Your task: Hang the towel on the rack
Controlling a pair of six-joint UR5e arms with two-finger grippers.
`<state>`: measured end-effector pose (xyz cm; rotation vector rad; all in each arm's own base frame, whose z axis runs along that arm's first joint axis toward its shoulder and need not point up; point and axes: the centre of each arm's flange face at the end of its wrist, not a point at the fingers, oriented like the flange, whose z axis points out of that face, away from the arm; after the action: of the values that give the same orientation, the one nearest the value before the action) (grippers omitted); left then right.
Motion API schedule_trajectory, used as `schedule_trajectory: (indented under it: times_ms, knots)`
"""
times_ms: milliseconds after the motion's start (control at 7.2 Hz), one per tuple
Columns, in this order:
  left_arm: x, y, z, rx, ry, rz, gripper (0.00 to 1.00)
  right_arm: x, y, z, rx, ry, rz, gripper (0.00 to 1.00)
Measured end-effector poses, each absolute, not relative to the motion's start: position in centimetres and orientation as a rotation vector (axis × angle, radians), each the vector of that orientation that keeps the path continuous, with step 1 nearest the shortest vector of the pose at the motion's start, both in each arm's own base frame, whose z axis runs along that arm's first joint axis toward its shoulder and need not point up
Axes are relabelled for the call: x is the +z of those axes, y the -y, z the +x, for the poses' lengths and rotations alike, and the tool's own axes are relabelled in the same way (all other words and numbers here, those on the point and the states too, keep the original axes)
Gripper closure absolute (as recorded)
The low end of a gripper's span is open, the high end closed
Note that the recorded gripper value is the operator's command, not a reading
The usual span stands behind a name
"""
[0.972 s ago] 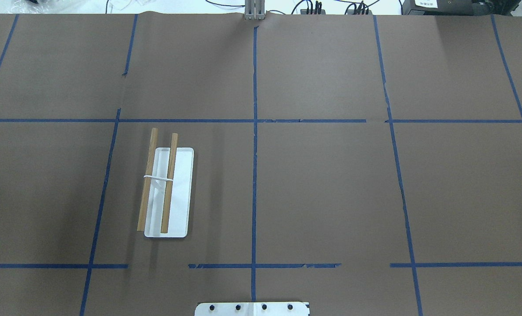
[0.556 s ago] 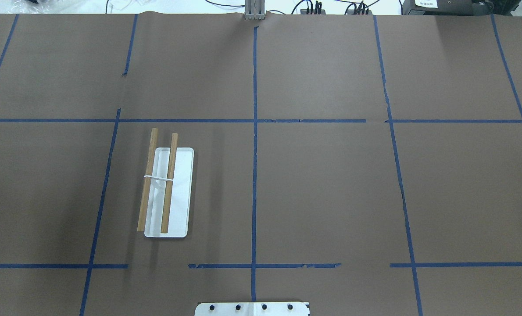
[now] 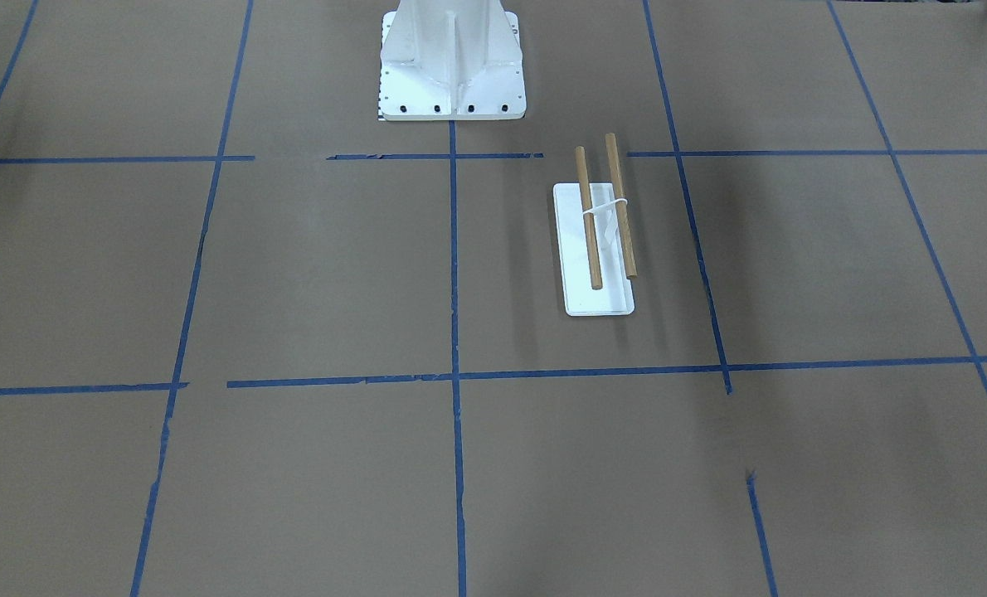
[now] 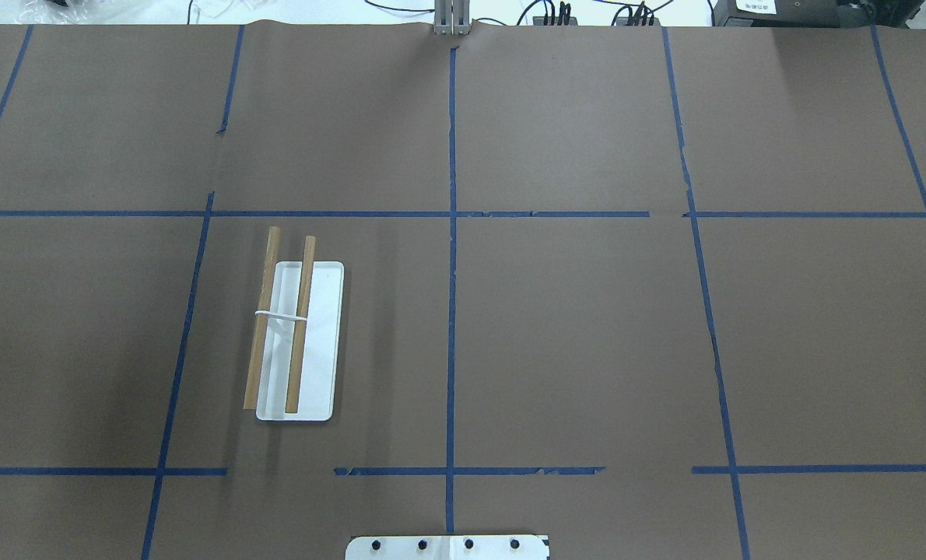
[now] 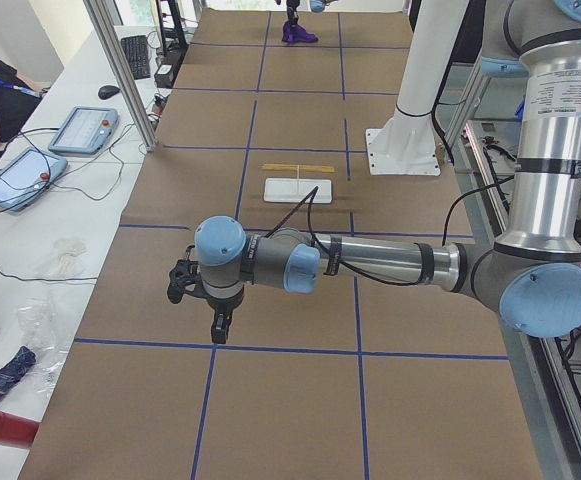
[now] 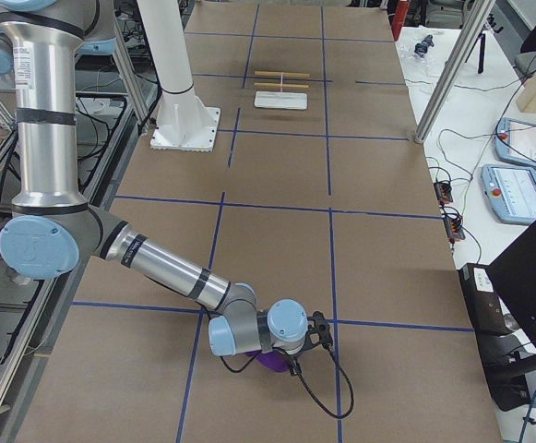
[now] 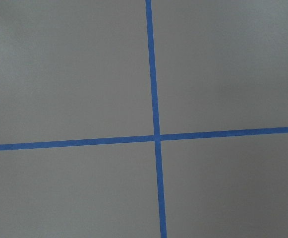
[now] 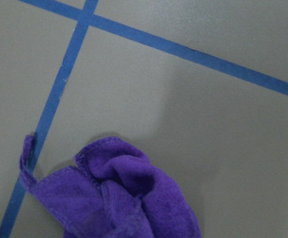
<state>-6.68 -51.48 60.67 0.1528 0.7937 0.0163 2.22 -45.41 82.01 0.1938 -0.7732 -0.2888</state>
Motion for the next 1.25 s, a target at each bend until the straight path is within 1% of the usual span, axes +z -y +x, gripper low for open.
schedule_trajectory:
  times_ms: [278, 556, 694, 972, 1250]
  knots:
    - [58.4, 51.6, -6.7, 0.036, -0.794, 0.198, 0.0, 78.6, 47.4, 3.3, -0.274, 0.86, 0.246, 1.0]
    - [54.3, 52.4, -6.4, 0.09, -0.792, 0.326, 0.0, 70.9, 50.5, 5.4, -0.281, 0.937, 0.372, 1.0]
    - [52.2, 53.2, -5.4, 0.11, -0.801, 0.399, 0.0, 65.0, 53.4, 5.9, -0.276, 0.982, 0.387, 1.0]
    - [46.0, 55.8, 0.1, 0.116, -0.865, 0.455, 0.0, 51.9, 60.1, 4.1, -0.292, 1.025, 0.371, 1.0]
    - [37.4, 58.9, 7.3, 0.063, -0.966, 0.442, 0.0, 40.0, 63.0, -2.8, -0.261, 1.041, 0.351, 1.0]
